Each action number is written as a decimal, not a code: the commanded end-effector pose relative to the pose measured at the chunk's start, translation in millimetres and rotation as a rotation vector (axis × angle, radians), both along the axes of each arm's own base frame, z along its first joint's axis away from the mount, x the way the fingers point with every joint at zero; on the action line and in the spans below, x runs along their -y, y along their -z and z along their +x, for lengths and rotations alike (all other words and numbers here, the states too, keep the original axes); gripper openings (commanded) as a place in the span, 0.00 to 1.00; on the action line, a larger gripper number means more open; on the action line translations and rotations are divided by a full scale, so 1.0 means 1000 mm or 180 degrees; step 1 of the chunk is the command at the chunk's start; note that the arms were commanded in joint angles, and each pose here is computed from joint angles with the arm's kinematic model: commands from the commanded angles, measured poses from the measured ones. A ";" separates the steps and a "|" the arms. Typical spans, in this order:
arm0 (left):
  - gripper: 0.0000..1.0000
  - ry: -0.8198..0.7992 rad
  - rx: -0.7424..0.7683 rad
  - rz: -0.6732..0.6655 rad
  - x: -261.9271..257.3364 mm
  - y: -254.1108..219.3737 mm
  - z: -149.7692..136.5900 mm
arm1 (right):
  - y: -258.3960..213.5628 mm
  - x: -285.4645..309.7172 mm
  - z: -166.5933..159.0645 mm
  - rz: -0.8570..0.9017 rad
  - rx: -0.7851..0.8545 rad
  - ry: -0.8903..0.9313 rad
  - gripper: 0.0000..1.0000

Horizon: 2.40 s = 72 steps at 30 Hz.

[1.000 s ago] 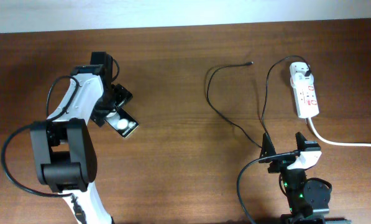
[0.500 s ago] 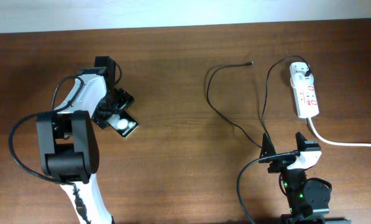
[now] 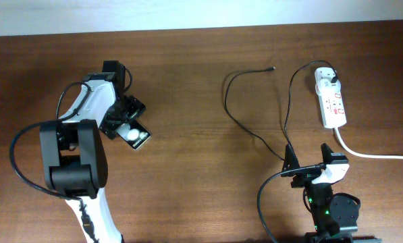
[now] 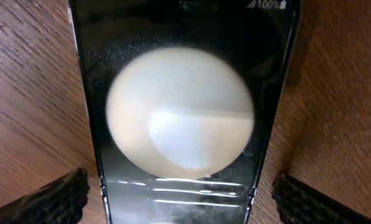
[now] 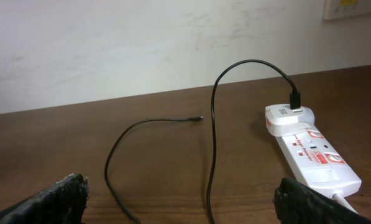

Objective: Plug charger to phone and switch on socket
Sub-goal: 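Lower the left gripper and grasp the black phone, then lift the phone with the left gripper and tilt it upright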

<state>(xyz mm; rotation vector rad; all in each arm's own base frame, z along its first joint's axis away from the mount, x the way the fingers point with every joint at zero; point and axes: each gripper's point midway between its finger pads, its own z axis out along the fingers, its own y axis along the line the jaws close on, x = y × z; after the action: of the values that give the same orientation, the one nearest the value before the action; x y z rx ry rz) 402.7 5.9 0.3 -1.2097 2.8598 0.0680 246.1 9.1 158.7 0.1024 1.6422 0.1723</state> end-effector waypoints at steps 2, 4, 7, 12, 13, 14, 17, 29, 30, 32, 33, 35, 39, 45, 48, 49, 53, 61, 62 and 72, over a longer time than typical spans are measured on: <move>0.89 -0.0060 -0.0177 0.0044 -0.004 0.022 -0.007 | 0.002 0.002 0.000 -0.0035 -0.0003 0.0031 0.99; 0.88 -0.0058 -0.0195 0.0044 -0.004 0.022 -0.008 | 0.002 0.002 0.000 -0.0035 -0.0003 0.0031 0.99; 0.87 -0.0057 -0.0218 0.0045 -0.004 0.022 -0.010 | 0.002 0.002 0.000 -0.0035 -0.0003 0.0030 0.99; 0.73 -0.0032 -0.0218 0.0043 -0.004 0.022 -0.010 | 0.002 0.002 0.000 -0.0035 -0.0003 0.0031 0.99; 0.70 0.0048 -0.0219 0.0041 -0.004 0.022 -0.010 | 0.002 0.002 0.000 -0.0035 -0.0003 0.0031 0.99; 0.66 0.0123 -0.0215 0.0040 -0.004 0.022 -0.009 | 0.002 0.002 0.000 -0.0035 -0.0003 0.0031 0.99; 0.66 0.0414 -0.0220 0.0037 -0.004 0.022 -0.008 | 0.002 0.002 0.000 -0.0035 -0.0003 0.0030 0.99; 0.99 0.0489 -0.0238 0.0019 -0.003 0.022 -0.009 | 0.002 0.002 0.000 -0.0035 -0.0003 0.0030 0.99; 0.99 0.0488 -0.0236 -0.0022 -0.001 0.022 -0.009 | 0.002 0.002 0.000 -0.0035 -0.0003 0.0031 0.99; 0.99 0.0488 -0.0238 -0.0064 0.001 0.022 -0.010 | 0.002 0.002 0.000 -0.0035 -0.0003 0.0031 0.99; 0.99 0.0488 -0.0238 -0.0062 0.001 0.022 -0.010 | 0.002 0.002 0.000 -0.0035 -0.0003 0.0031 0.99; 0.99 0.0488 -0.0239 -0.0062 0.001 0.022 -0.010 | 0.002 0.002 0.000 -0.0035 -0.0003 0.0031 0.99; 0.91 0.0488 -0.0236 -0.0126 0.004 0.022 -0.010 | 0.002 0.002 0.000 -0.0035 -0.0003 0.0031 0.99; 0.69 0.0486 -0.0231 -0.0170 0.007 0.022 -0.010 | 0.002 0.002 0.000 -0.0035 -0.0003 0.0030 0.99; 0.68 0.0488 -0.0224 -0.0171 0.007 0.022 -0.009 | 0.002 0.002 0.000 -0.0035 -0.0003 0.0030 0.99; 0.68 0.0487 -0.0217 -0.0171 0.007 0.021 -0.008 | 0.002 0.002 0.000 -0.0035 -0.0003 0.0030 0.99; 0.66 0.0490 -0.0126 -0.0164 0.007 0.000 0.004 | 0.002 0.002 0.000 -0.0035 -0.0003 0.0030 0.99; 0.62 0.0499 0.0141 -0.0142 0.007 -0.075 0.027 | 0.002 0.002 0.000 -0.0035 -0.0003 0.0031 0.99; 0.62 0.0502 0.0176 -0.0139 0.007 -0.082 0.027 | 0.002 0.002 0.000 -0.0035 -0.0003 0.0030 0.99; 0.62 0.0554 0.0629 -0.0099 0.007 -0.166 0.007 | 0.002 0.002 0.000 -0.0035 -0.0003 0.0030 0.99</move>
<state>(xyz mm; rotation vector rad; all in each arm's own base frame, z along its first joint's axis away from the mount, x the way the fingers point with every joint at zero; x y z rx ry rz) 411.5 0.3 110.8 -0.9691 2.9000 -0.0312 246.1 9.2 158.7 0.1018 1.6423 0.1723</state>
